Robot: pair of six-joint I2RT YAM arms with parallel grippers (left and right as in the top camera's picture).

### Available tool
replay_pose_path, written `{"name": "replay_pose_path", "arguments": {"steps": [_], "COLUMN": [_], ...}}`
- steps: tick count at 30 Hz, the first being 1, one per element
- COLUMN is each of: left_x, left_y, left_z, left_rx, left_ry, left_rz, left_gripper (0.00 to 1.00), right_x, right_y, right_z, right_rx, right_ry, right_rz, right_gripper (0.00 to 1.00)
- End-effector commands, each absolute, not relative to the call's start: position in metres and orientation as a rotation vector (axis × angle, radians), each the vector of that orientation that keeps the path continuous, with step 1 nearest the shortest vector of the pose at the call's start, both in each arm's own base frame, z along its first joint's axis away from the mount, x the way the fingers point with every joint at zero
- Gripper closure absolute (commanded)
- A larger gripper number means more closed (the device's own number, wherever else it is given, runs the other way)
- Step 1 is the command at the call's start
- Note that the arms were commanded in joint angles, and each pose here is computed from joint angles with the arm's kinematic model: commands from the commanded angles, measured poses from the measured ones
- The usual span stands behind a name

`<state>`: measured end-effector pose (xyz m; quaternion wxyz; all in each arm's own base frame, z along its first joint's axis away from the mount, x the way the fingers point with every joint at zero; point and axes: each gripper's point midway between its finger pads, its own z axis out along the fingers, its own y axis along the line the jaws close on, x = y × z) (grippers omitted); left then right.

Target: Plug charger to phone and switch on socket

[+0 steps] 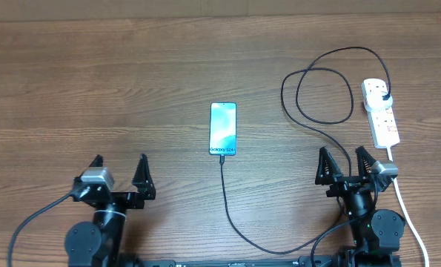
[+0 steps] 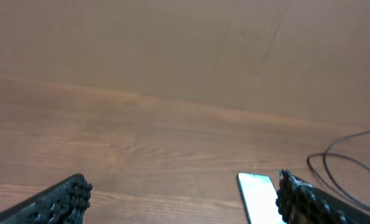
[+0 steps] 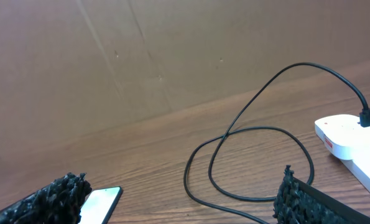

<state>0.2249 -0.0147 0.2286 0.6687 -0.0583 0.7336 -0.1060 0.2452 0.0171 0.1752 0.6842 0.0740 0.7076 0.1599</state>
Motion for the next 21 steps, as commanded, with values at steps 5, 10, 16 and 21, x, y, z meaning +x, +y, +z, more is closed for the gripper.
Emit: {"name": "replay_pose_path", "arguments": {"steps": [5,10,16,21], "left_x": [0.236,0.243,0.247,0.246], "left_y": [-0.017,-0.008,0.000,-0.005], "left_z": [0.200,0.179,0.168,0.156], "left_rx": [-0.144,-0.184,-0.213,-0.086], "left_ry": [1.602,1.599,1.588,1.647], "left_rz": [-0.282,-0.241,-0.194,-0.113], "left_gripper": [0.00,0.00,0.01,0.00], "right_x": [0.245,0.245,0.245,0.245], "right_y": [0.015,0.015,0.015,0.015], "right_z": [0.173,0.173,0.173,0.173], "right_rx": [0.174,0.174,0.174,0.174], "right_ry": [1.581,1.581,1.581,1.581], "right_rz": [0.347,0.347,0.347,0.347], "right_gripper": [0.00,0.00,0.00,0.00]}}
